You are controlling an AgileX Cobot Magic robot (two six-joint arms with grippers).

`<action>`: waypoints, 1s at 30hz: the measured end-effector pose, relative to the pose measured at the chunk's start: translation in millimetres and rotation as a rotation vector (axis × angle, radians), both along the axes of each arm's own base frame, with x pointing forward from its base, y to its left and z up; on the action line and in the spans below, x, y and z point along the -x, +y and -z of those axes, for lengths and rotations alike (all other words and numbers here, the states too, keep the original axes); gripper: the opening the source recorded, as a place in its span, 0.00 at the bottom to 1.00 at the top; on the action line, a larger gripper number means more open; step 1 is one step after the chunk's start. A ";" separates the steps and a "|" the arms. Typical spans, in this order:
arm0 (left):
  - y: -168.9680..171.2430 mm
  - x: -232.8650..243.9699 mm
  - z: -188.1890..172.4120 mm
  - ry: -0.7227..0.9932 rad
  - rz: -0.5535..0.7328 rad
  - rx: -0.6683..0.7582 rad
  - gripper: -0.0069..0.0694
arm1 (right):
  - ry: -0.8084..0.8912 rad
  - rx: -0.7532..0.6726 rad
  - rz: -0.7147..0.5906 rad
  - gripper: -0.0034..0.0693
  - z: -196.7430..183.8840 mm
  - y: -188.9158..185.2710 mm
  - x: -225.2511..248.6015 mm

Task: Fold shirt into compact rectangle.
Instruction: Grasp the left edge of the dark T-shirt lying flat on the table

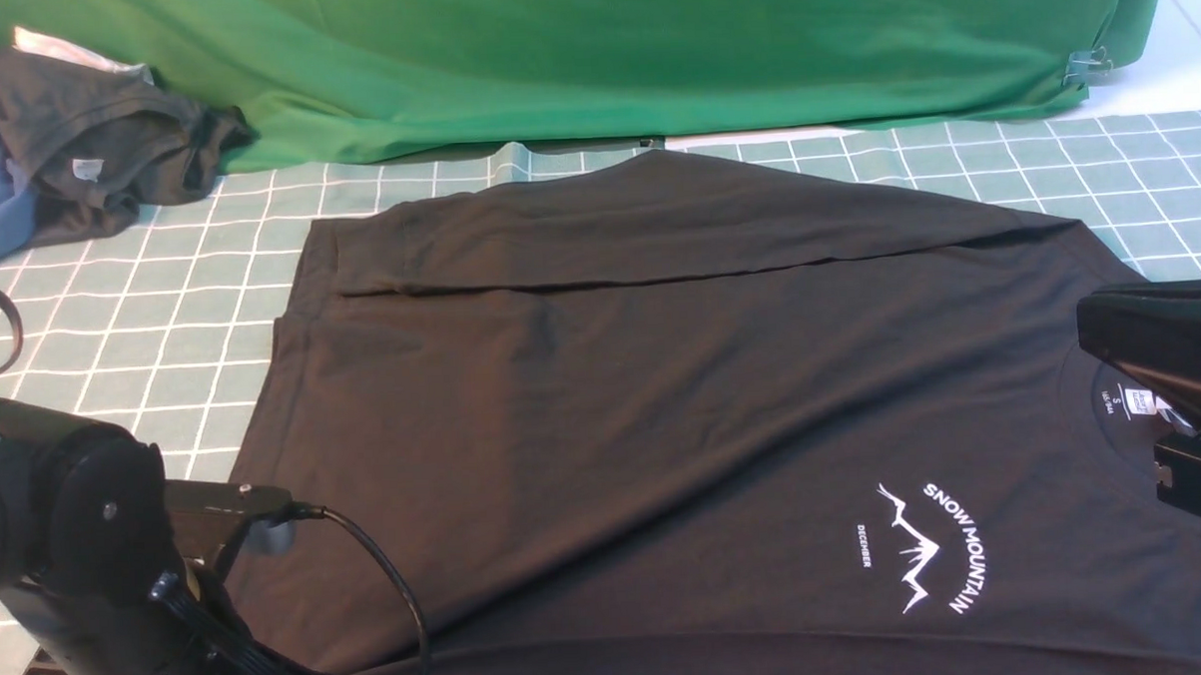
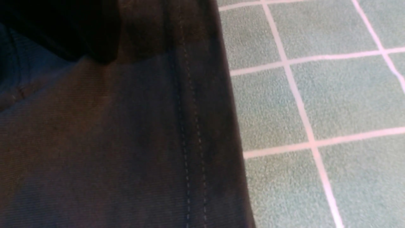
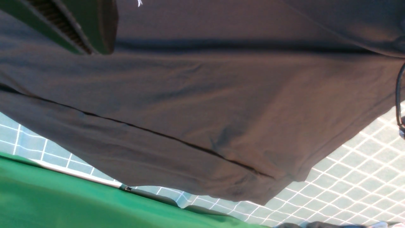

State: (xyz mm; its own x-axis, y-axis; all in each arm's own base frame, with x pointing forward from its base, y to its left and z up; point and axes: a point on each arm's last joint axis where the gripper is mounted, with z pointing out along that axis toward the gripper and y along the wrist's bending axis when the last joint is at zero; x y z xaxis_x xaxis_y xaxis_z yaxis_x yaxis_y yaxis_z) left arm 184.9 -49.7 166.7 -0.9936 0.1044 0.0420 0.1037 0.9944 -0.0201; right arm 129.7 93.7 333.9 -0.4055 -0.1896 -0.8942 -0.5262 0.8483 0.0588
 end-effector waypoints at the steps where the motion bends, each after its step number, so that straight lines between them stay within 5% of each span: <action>1: 0.0 0.5 -0.2 0.006 0.000 -0.001 0.10 | 0.000 0.000 0.000 0.08 0.0 0.0 0.0; 11: 1.0 2.6 -3.2 0.033 0.006 -0.012 0.15 | -0.002 -0.002 0.000 0.09 -0.2 0.1 -0.1; 22: -4.3 2.6 -3.4 0.032 0.034 0.048 0.62 | -0.001 -0.003 0.000 0.10 -0.2 0.1 0.0; 26: -7.1 2.5 -3.6 0.031 0.016 0.078 0.63 | -0.001 -0.003 0.000 0.10 -0.2 0.1 0.0; 30: -9.1 2.6 -3.2 0.028 0.015 0.101 0.50 | -0.001 -0.003 0.000 0.10 -0.2 0.1 0.0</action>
State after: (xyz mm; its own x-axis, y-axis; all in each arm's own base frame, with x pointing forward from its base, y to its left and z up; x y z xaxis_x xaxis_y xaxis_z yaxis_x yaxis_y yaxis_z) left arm 182.3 -58.7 169.9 -0.9906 0.1239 0.0582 0.1161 0.9856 -0.1230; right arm 129.8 93.9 334.1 -0.4044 -0.1873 -0.8952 -0.5267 0.8479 0.0605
